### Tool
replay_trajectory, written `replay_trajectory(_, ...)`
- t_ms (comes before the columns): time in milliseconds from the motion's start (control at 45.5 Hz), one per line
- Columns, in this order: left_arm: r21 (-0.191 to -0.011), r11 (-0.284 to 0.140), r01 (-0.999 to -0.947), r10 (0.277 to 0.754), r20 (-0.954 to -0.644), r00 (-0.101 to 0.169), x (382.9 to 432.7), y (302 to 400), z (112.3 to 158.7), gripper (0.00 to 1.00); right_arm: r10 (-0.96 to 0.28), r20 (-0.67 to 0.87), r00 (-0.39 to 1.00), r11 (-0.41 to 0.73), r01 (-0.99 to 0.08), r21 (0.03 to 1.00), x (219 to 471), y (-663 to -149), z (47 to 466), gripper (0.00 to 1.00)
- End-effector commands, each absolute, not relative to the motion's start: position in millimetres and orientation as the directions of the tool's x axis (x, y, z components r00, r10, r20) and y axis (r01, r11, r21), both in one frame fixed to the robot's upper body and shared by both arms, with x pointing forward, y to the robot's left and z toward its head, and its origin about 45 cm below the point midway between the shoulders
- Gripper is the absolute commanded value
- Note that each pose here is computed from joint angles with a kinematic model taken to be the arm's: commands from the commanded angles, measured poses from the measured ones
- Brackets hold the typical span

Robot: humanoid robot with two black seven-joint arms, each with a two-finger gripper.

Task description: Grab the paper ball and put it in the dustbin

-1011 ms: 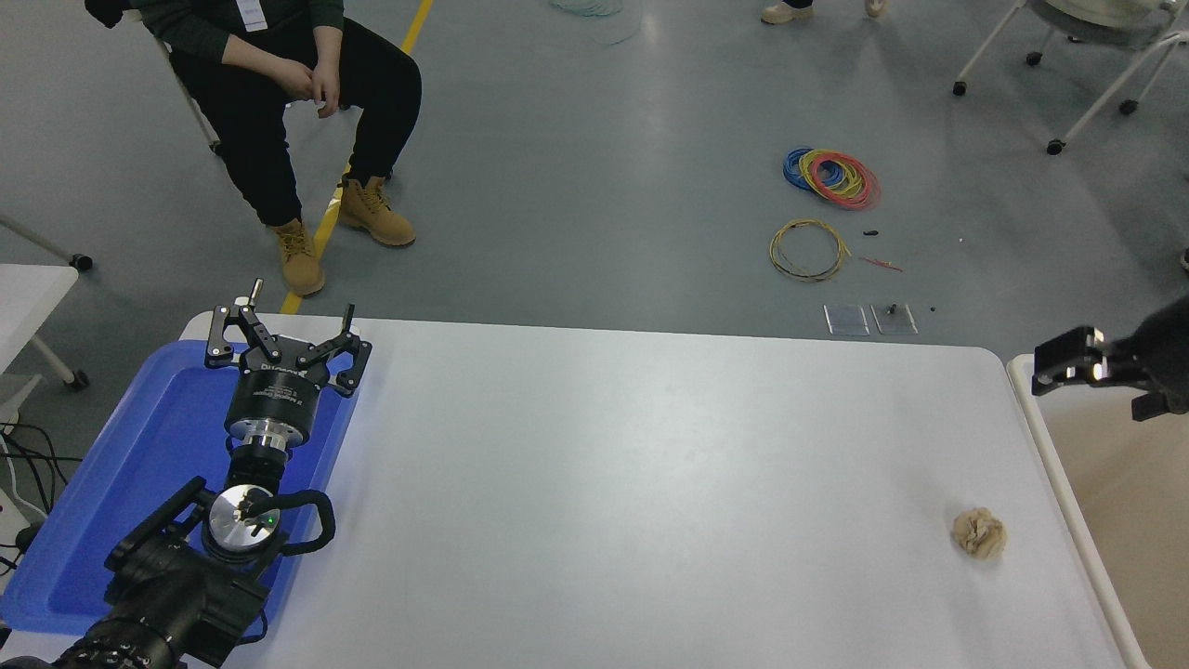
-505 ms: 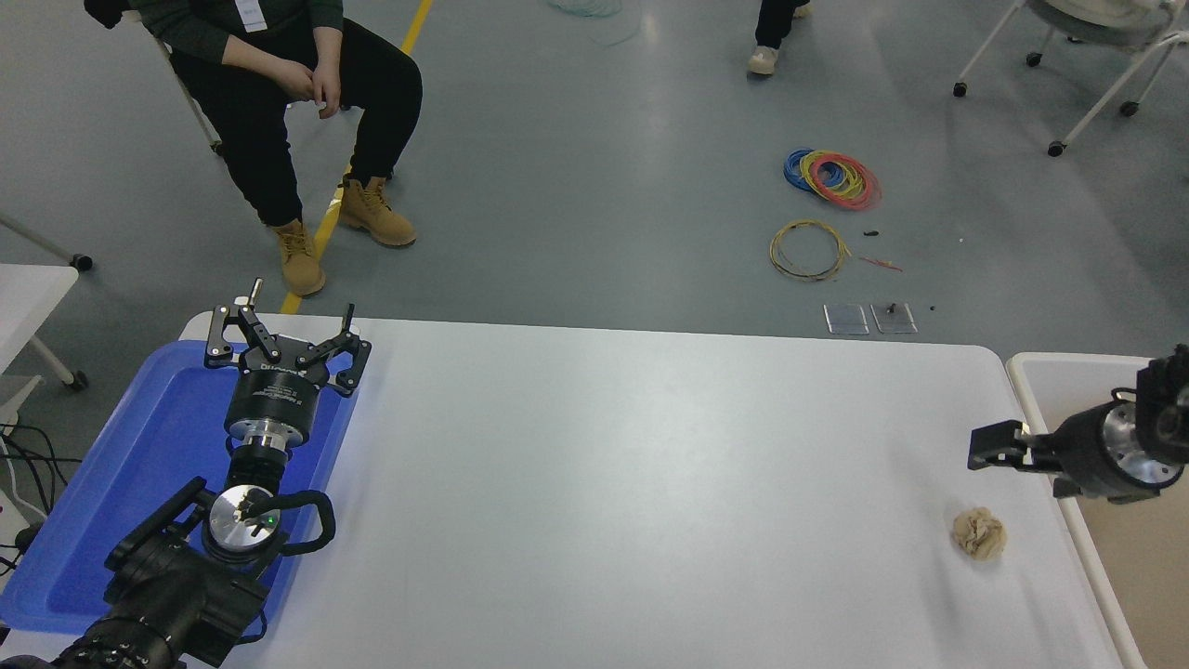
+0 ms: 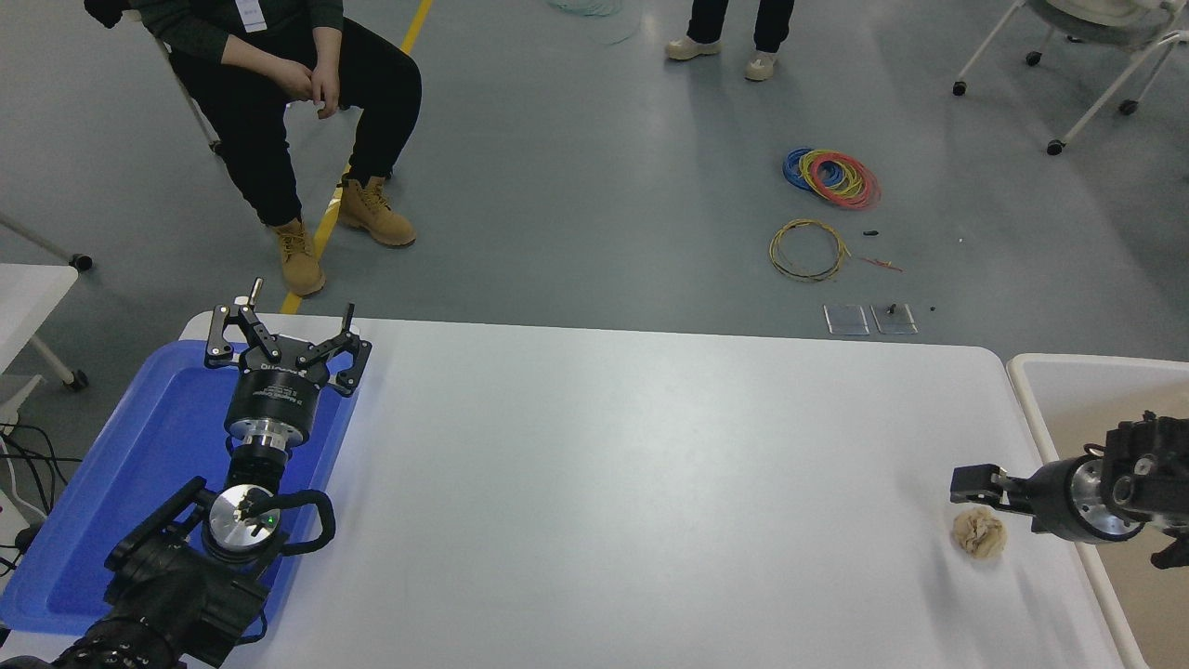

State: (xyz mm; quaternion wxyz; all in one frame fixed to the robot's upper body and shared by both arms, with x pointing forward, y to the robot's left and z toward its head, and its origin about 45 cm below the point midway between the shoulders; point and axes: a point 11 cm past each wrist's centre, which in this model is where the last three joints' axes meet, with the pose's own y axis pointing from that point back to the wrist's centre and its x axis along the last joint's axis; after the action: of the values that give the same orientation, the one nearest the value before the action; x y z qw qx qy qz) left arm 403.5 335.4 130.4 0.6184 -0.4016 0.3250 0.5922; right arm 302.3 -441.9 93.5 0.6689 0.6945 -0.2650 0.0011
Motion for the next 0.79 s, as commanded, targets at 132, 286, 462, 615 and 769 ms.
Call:
replay_trajectory(132, -0.112, -0.024, -0.9935, 0.471, -0.878, 0.087, 403.5, 335.3, 130.4, 1.00, -0.377, 0.424, 0.823, 0.072, -0.431, 0.900, 302.2, -442.9, 69.1, 1.00)
replay_trajectory(286, -0.112, -0.024, -0.9935, 0.471, -0.878, 0.087, 403.5, 335.3, 130.4, 1.00, -0.368, 0.439, 0.820, 0.099, -0.435, 0.895, 299.8, -449.1, 62.1, 1.00)
replay_trajectory(462, -0.112, -0.024, -0.9935, 0.471, -0.878, 0.087, 403.5, 335.3, 130.4, 1.00, -0.372, 0.432, 0.822, 0.101, -0.427, 0.899, 294.9, -450.7, 58.5, 1.00)
replay_trajectory(615, -0.112, -0.024, -0.9935, 0.471, -0.878, 0.087, 403.5, 335.3, 130.4, 1.00, -0.373, 0.427, 0.824, 0.100, -0.422, 0.901, 292.3, -451.0, 56.6, 1.00)
replay_trajectory(769, -0.112, -0.024, -0.9935, 0.471, -0.878, 0.087, 403.5, 335.3, 130.4, 1.00, -0.369, 0.429, 0.824, 0.096, -0.425, 0.900, 291.2, -447.8, 53.6, 1.00)
